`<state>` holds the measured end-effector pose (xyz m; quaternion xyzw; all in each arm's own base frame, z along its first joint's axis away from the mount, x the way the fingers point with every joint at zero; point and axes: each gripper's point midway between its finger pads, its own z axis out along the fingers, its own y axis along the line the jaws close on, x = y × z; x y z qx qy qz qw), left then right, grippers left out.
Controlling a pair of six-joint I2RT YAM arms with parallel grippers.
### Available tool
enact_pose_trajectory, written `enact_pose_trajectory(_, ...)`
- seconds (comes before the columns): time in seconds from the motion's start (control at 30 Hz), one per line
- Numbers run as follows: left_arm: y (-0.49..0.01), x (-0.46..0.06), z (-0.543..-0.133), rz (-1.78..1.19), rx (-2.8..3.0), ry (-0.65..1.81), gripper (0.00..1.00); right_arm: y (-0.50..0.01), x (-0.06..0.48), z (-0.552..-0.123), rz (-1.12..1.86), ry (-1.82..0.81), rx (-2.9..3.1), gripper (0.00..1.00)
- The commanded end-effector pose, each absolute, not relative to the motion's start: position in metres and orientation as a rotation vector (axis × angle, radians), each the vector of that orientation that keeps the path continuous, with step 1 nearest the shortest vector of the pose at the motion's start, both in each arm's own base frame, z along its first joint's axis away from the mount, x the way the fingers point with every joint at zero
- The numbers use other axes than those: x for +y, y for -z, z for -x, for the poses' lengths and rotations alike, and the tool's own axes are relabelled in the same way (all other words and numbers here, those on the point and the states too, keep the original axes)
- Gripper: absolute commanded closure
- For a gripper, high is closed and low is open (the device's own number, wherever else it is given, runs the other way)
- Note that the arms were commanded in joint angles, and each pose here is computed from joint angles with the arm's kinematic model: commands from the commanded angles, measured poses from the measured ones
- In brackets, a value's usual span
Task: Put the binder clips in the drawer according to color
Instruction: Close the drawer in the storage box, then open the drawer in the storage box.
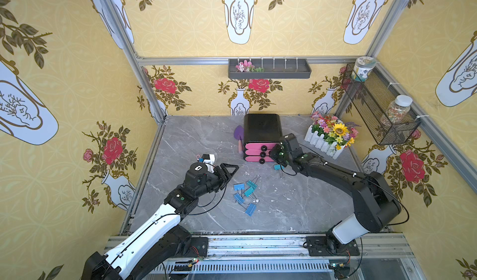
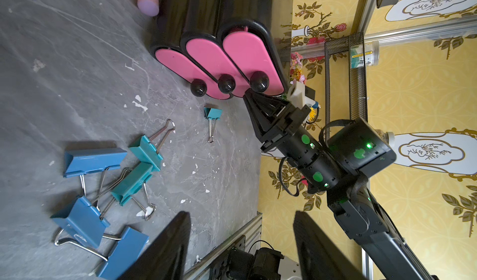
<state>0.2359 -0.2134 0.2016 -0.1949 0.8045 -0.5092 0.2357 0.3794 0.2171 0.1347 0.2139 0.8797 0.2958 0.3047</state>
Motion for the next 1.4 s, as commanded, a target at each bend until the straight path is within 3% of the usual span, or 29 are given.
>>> enact_pose_trajectory(0.0,-0.203,-0.214,-0.238,0.528,2.192,1.403,0.31,-0.154,0.211,-0.372,-0.526,-0.768,2.257,0.74)
enact_pose_trajectory(0.3,-0.204,-0.214,-0.252,0.498,2.193,1.319,0.3,-0.201,0.17,-0.32,-0.374,-0.53,2.222,0.33)
enact_pose_trajectory(0.53,-0.176,-0.227,-0.276,0.362,2.292,1.134,0.28,-0.203,0.155,-0.311,-0.341,-0.457,2.257,0.16)
enact_pose_trajectory(1.0,-0.144,-0.331,-0.317,-0.152,2.314,0.706,0.22,-0.228,0.116,-0.275,-0.343,-0.434,2.204,0.07)
enact_pose_trajectory(1.37,-0.118,-0.348,-0.354,-0.218,2.325,0.353,0.26,-0.253,0.09,-0.246,-0.367,-0.446,2.126,0.04)
